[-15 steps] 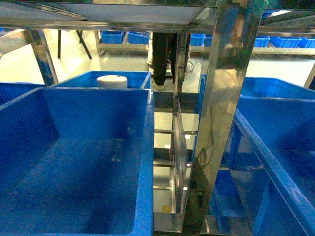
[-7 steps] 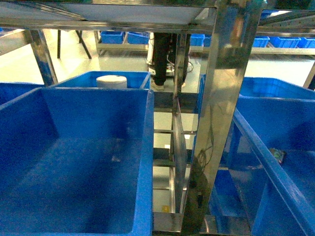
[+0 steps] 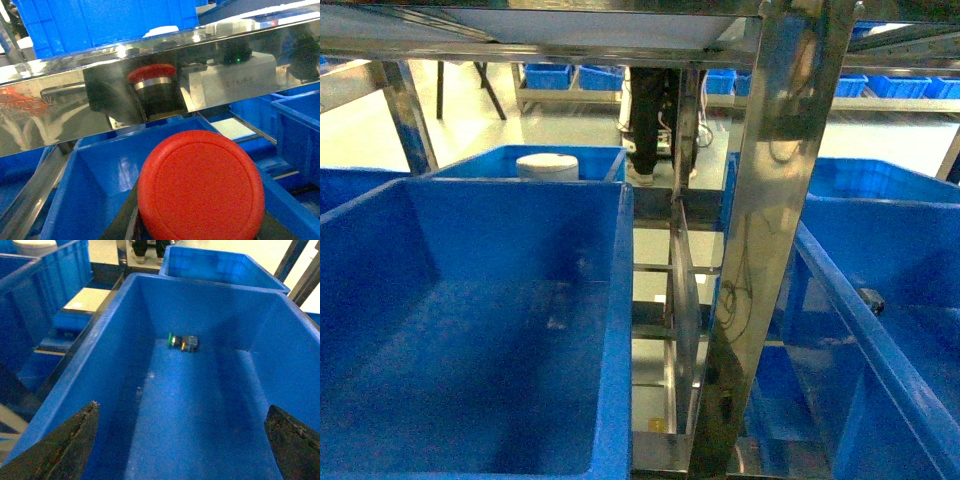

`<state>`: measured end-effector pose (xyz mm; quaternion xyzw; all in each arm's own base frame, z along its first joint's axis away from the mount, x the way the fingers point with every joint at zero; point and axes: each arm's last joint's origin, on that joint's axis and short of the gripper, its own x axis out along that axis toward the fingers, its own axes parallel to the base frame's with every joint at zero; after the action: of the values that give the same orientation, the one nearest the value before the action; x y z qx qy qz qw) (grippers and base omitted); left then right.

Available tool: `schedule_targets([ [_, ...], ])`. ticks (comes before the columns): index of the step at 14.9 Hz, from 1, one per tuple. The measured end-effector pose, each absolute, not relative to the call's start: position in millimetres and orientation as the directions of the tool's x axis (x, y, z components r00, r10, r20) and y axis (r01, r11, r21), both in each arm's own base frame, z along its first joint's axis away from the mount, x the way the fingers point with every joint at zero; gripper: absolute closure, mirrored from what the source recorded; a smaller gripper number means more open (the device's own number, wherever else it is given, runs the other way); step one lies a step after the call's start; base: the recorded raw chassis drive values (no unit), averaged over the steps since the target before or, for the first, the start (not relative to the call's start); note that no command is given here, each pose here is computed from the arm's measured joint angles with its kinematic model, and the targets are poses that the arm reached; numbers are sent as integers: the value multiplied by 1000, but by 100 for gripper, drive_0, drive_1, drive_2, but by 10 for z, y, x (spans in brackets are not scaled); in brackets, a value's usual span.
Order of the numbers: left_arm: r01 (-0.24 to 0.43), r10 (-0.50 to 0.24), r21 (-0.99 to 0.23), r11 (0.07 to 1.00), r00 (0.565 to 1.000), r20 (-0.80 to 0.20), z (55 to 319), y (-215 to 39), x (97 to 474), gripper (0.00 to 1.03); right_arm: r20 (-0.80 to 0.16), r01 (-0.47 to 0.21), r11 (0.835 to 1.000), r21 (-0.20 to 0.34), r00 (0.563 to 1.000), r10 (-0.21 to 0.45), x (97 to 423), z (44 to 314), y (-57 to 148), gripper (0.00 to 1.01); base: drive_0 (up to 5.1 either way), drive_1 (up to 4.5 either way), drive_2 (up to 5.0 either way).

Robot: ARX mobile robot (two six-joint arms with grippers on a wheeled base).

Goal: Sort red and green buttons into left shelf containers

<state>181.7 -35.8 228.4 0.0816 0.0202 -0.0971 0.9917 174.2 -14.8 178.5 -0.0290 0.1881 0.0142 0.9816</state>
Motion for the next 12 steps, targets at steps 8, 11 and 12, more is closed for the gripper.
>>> schedule_targets([
  [8, 196, -190, 158, 968, 980, -56, 2284, -358, 1817, 79, -334, -49, 998, -32, 942, 35, 1063, 1641, -74, 3, 0, 0, 0],
  [11, 196, -190, 158, 968, 980, -55, 2285, -359, 1817, 79, -70, -15, 999, -42, 997, 12, 1003, 1606, -1, 20, 0, 0, 0],
  [12, 191, -184, 158, 969, 981, -56, 2284, -353, 1818, 79, 38, -17, 999, -29, 999, 18, 964, 1730, 9, 35, 0, 0, 0],
])
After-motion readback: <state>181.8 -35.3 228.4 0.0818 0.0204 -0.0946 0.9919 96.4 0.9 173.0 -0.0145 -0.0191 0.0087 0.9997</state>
